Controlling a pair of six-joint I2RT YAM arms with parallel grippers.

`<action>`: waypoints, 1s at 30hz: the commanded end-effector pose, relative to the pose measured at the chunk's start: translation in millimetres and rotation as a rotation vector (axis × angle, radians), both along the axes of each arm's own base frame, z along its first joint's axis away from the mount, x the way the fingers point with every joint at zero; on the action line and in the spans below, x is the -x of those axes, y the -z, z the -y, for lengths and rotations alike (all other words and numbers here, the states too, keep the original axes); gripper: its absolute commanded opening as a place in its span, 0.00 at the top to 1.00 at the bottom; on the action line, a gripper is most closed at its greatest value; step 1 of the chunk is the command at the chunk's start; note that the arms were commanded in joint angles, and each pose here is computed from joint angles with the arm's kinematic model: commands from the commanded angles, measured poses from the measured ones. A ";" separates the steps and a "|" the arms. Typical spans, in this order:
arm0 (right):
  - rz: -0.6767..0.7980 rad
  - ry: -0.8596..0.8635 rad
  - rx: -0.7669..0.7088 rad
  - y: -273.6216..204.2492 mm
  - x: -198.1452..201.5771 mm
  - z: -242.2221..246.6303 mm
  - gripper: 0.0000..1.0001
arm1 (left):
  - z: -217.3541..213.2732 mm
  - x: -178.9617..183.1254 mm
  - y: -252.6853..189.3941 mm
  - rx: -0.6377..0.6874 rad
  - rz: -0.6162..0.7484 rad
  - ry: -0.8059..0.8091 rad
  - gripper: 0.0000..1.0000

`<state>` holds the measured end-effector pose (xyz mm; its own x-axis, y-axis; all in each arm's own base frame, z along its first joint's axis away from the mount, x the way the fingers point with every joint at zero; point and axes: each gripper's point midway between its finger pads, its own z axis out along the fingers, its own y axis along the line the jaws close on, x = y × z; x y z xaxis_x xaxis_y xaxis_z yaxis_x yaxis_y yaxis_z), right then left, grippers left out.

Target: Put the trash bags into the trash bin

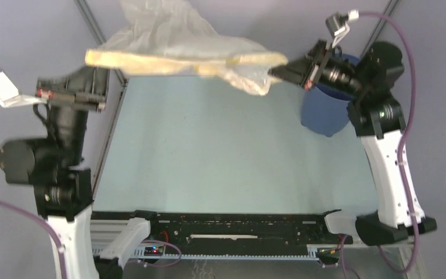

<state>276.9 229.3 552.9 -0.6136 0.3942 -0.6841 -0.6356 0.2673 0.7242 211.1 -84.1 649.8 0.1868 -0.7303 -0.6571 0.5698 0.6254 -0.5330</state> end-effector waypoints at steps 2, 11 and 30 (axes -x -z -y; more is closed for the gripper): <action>-0.322 -0.063 0.091 155.0 -31.8 -10.2 1.00 | -6.5 -99.3 225.4 0.055 -0.596 -0.076 1.00; -0.616 -0.141 0.726 383.7 44.8 -12.1 1.00 | 45.0 -43.4 502.1 -0.080 -1.299 0.211 1.00; -0.466 -0.002 0.478 269.6 2.7 13.9 1.00 | 39.1 -78.5 378.4 -0.051 -0.989 0.163 1.00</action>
<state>300.9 214.7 344.5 -0.7787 0.1210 -0.6156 -0.4186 0.6308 0.6534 307.5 -126.0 360.6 -0.4259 -0.6677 -0.6105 0.1536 0.6116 -0.7761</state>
